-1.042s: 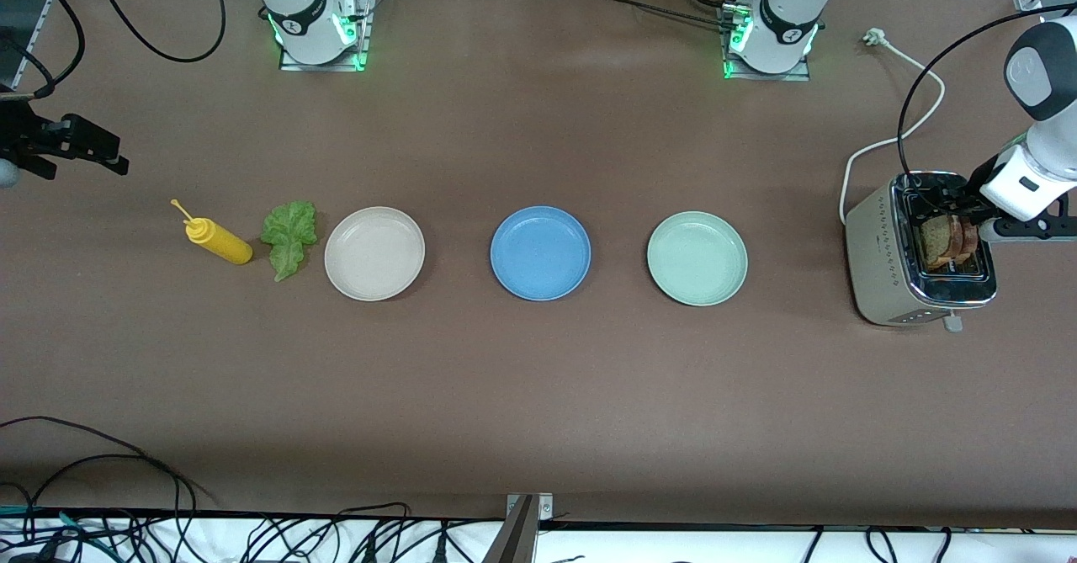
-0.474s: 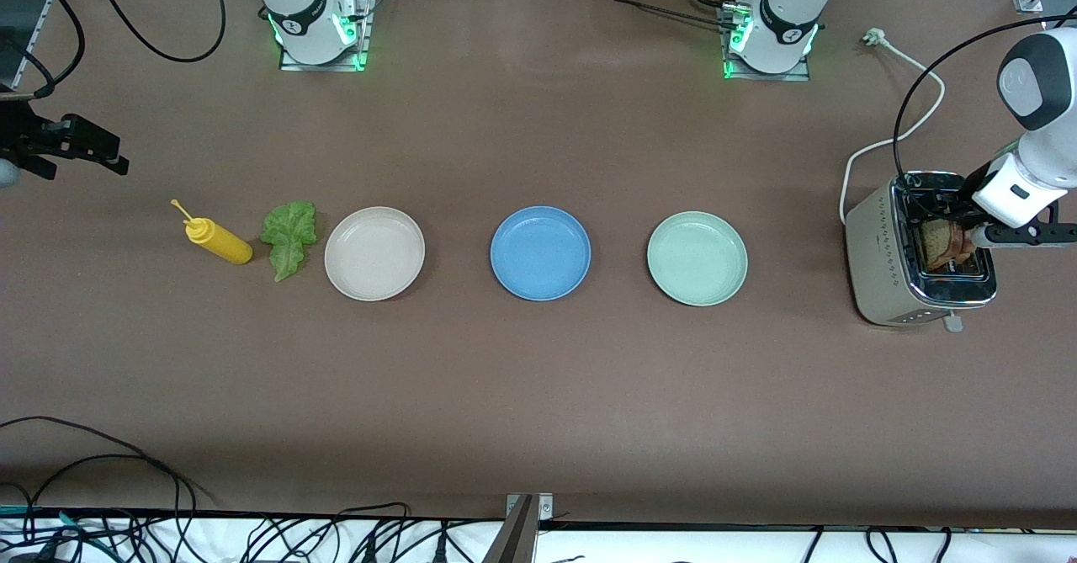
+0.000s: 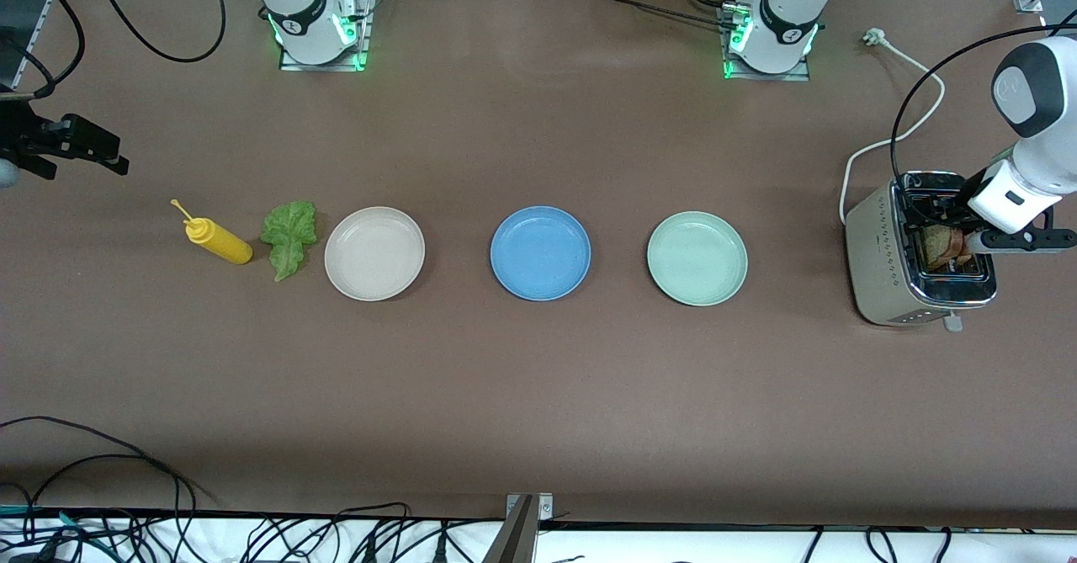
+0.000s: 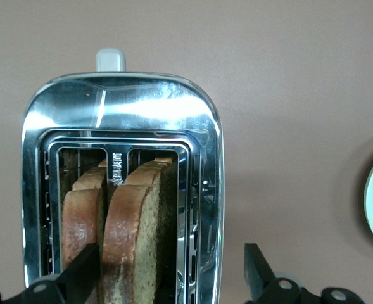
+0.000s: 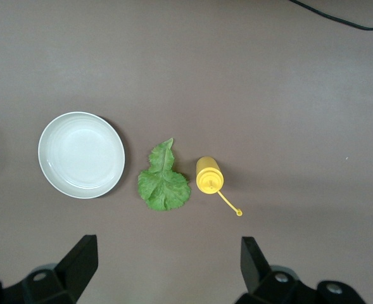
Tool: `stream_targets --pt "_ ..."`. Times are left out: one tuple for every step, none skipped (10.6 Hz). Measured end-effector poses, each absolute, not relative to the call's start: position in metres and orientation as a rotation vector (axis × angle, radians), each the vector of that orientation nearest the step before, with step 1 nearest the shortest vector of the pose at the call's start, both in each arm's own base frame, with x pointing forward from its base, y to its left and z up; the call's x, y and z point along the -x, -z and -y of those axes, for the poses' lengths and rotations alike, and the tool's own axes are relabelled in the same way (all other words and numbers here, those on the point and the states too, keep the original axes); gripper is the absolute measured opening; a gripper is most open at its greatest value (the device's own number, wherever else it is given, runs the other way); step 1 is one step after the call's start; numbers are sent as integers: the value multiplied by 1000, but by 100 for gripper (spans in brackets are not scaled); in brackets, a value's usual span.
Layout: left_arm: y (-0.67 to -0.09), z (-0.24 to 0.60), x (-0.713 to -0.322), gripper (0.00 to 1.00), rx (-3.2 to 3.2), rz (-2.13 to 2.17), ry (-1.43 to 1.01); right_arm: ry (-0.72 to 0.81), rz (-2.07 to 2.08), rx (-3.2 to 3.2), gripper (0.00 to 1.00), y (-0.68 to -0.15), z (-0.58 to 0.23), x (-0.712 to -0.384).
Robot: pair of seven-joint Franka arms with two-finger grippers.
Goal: Make sandwich in blue plate with both arms
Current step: 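Move the left gripper over the toaster and lower onto a bread slice, then close the left gripper on the bread slice and lift it out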
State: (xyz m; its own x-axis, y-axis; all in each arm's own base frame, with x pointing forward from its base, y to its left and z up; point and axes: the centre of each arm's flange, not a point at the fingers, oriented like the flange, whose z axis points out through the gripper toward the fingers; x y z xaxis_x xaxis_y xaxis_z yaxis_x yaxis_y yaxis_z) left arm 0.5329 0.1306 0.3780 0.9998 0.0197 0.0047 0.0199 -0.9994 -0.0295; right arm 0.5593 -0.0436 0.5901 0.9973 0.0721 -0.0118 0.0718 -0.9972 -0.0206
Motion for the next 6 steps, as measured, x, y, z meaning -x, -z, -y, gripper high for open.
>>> stream_targets --pt "-378 -131 -533 100 3112 31 7 -20 112 3119 100 -590 44 -559" --pt "-378 -130 -533 100 3112 30 8 -21 112 3119 100 -590 44 -560" --pt "-377 -130 -533 100 3112 28 8 -22 113 3119 100 -589 43 -560" --pt "-377 -130 -533 96 3112 28 7 -23 114 3119 100 -589 43 -560" --pt "-377 -129 -533 95 3112 28 6 -25 115 3119 100 -588 43 -560" --pt "-376 -129 -534 89 3112 27 5 -27 115 3119 100 -587 43 -561"
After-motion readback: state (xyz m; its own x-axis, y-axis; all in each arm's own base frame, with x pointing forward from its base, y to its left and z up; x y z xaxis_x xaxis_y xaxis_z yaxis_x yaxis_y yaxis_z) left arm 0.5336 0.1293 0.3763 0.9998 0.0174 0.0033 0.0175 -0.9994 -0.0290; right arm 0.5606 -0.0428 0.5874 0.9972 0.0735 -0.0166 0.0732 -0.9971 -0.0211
